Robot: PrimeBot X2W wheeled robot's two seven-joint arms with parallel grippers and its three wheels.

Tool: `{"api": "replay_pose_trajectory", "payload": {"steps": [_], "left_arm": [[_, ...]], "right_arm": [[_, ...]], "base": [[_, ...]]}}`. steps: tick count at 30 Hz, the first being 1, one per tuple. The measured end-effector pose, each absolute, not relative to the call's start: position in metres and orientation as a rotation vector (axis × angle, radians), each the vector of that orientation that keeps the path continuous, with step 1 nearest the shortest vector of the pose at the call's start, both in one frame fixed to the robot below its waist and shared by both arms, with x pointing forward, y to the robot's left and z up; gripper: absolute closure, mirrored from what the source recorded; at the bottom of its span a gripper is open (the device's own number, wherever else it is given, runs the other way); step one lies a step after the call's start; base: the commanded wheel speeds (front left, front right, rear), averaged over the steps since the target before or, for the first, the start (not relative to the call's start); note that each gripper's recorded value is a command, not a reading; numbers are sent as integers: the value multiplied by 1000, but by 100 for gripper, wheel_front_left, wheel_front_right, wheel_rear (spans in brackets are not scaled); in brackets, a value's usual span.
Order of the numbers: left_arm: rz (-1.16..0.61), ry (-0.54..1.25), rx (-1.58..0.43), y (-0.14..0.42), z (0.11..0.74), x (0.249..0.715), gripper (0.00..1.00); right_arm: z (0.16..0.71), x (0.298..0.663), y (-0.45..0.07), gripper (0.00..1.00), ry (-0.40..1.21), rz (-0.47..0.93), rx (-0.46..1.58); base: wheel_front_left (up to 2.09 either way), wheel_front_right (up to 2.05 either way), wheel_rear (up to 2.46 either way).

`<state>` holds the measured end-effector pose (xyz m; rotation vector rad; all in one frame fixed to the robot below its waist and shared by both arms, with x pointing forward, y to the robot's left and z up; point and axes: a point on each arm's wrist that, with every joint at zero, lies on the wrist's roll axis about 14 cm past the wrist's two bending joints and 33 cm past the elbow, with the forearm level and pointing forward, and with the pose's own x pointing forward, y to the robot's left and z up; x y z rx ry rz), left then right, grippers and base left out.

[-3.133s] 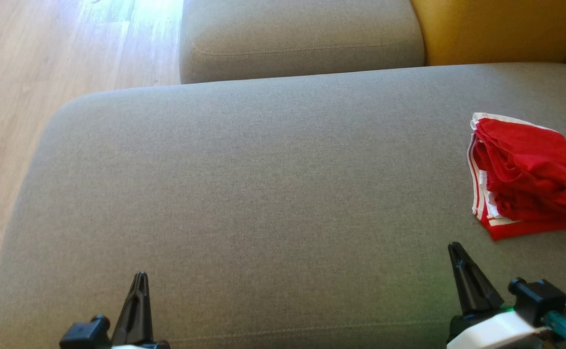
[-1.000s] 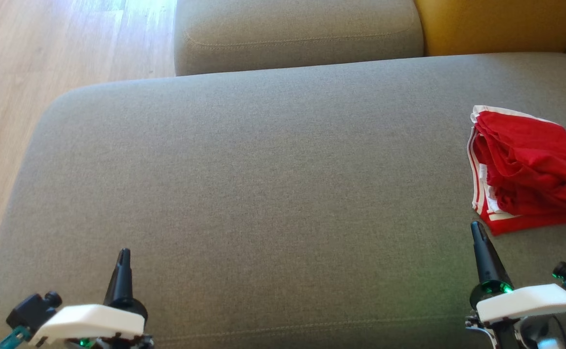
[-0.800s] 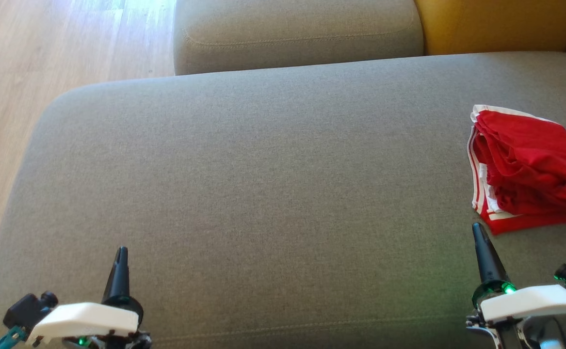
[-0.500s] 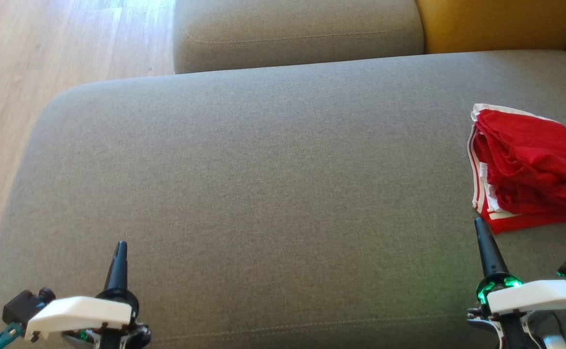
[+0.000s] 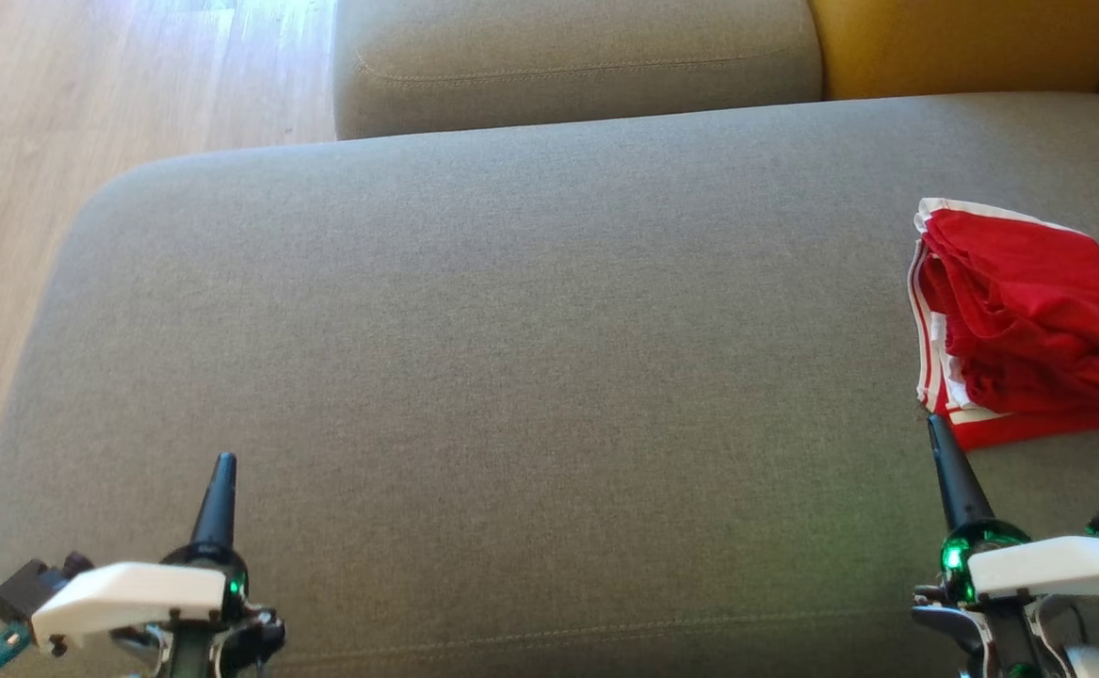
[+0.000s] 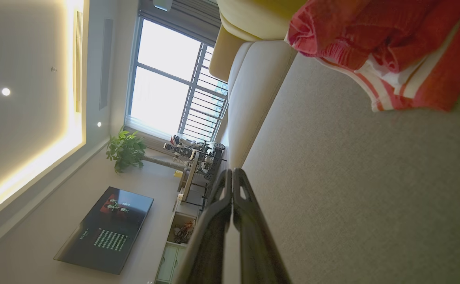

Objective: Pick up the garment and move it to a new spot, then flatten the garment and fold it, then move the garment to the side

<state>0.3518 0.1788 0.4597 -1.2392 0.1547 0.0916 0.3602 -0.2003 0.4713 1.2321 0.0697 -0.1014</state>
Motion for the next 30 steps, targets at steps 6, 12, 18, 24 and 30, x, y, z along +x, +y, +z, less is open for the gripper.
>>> {"api": "replay_pose_trajectory", "payload": {"steps": [6,12,18,24,30], "left_arm": [[79,145,-1308,178,464,357,100],[85,137,-1378,182,464,359,100],[74,124,-1447,183,469,365,100],[63,119,-1515,183,471,368,100],[61,98,-1580,187,475,372,100]], "right_arm": [[474,364,-202,100,61,-102,1303],[474,366,-203,100,58,-103,1373],[475,369,-202,100,58,-96,1445],[474,369,-203,100,59,-100,1515],[478,374,-204,100,43,-91,1582]], "base": [[0,0,0],[0,0,0],[0,0,0],[0,0,0],[0,0,0]]}}
